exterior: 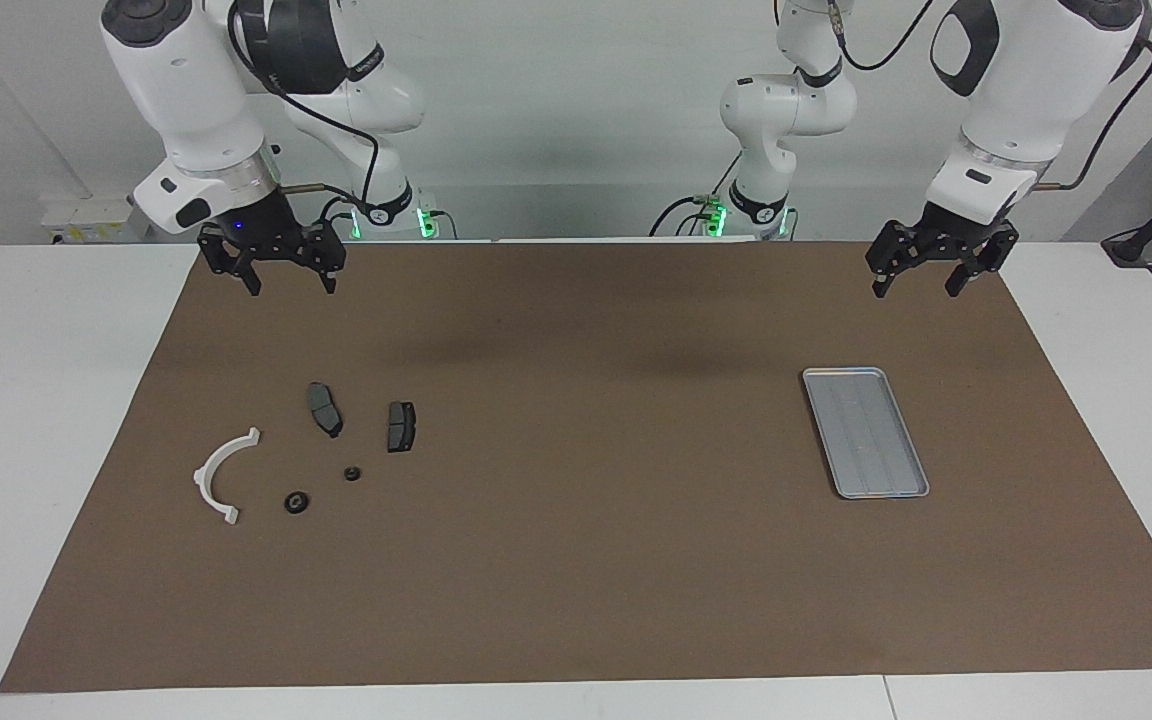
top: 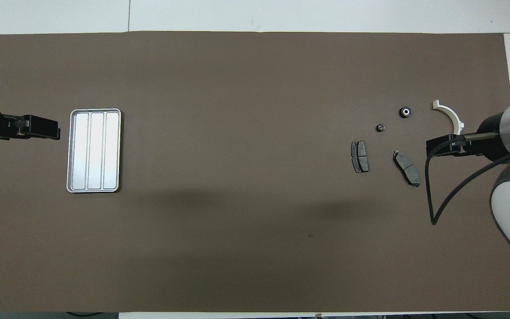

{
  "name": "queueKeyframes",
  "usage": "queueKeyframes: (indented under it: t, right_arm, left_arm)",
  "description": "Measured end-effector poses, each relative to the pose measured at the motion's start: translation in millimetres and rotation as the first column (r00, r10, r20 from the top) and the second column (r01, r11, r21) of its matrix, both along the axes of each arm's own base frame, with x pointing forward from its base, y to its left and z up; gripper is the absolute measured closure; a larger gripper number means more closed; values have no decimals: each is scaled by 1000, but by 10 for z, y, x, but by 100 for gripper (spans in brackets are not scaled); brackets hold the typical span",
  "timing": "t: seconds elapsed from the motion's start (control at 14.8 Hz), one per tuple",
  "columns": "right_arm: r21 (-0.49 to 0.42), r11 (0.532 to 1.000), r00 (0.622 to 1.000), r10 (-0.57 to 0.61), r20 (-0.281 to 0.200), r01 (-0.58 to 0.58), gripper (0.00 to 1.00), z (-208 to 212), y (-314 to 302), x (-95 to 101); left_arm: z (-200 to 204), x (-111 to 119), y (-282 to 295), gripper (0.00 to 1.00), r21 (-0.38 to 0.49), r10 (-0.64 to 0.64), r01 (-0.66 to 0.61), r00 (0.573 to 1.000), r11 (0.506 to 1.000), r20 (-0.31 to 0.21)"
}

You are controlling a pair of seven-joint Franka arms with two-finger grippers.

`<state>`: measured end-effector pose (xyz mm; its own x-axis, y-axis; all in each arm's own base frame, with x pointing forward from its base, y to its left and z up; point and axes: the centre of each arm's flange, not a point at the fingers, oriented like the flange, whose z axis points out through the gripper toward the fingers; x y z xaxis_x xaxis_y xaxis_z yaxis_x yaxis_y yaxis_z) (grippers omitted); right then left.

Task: Pick bearing gear from pile to tray

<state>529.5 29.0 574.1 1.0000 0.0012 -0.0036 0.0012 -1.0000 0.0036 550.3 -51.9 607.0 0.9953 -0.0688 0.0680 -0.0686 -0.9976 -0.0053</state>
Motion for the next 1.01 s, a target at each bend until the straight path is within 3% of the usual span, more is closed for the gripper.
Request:
queueKeyframes:
  t: [0.47, 1.01]
  right_arm:
    - [2, 1000, 1000, -5, 26, 5, 0, -138, 0, 40]
    - [5, 1000, 998, -25, 52, 25, 0, -493, -11, 196]
  left_arm:
    - [-40, -44, 10, 0, 4, 6, -6, 999, 1000, -43]
    - [-43, -46, 10, 0, 4, 6, -6, 999, 1000, -45]
